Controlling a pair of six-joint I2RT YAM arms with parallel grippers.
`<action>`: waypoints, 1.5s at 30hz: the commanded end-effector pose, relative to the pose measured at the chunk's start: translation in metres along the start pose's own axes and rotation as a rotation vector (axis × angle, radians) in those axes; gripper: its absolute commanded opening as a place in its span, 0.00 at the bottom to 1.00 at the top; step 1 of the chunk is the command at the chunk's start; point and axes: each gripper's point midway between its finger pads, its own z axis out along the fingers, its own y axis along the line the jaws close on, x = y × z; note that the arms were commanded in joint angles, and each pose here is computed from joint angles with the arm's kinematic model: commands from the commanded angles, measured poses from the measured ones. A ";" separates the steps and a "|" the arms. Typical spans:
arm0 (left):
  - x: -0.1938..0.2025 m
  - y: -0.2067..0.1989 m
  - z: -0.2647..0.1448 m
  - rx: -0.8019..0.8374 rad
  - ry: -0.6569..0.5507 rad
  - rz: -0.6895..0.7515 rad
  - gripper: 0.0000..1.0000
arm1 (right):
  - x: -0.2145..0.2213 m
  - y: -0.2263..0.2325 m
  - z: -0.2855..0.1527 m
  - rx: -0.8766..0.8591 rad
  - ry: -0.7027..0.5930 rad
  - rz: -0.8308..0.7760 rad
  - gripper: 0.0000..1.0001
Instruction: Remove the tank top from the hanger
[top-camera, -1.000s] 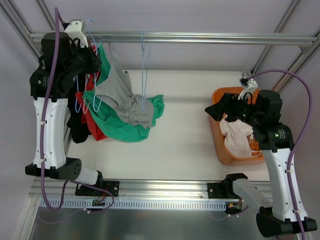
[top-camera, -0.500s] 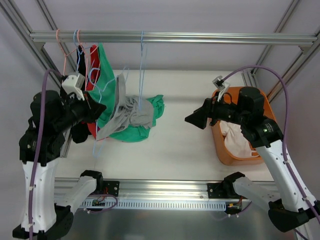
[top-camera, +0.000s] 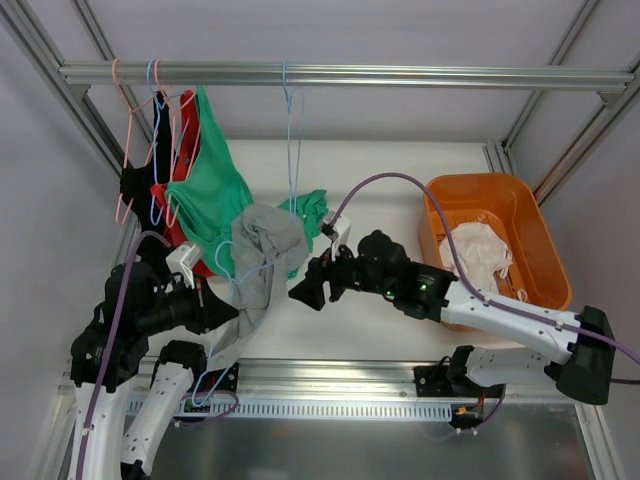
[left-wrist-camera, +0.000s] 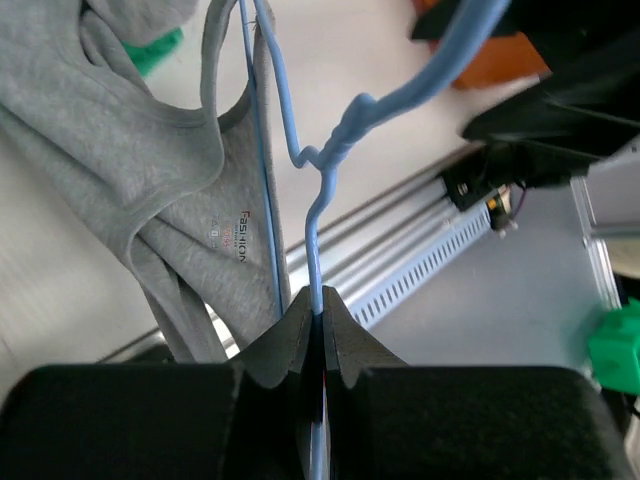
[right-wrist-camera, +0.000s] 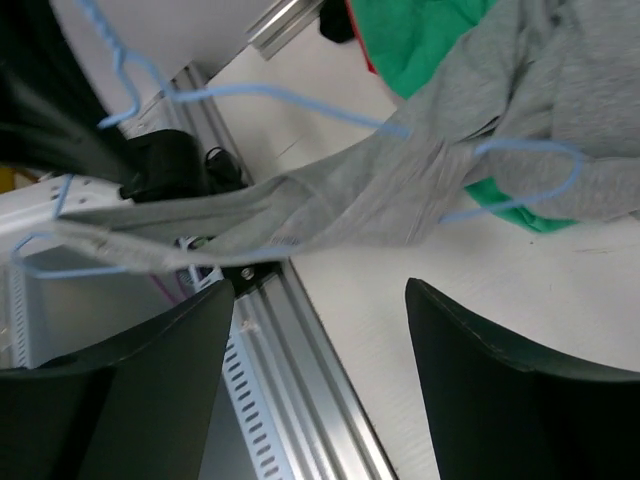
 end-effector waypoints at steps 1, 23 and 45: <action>0.027 -0.023 0.004 0.176 0.120 -0.073 0.00 | -0.032 -0.022 0.022 0.161 -0.213 0.053 0.72; -0.014 -0.051 -0.011 0.249 0.031 0.039 0.00 | -0.014 -0.041 0.042 0.252 -0.168 0.086 0.13; -0.134 -0.199 -0.108 0.732 -0.190 0.412 0.00 | -0.145 -0.120 -0.174 0.711 -0.396 -0.012 0.00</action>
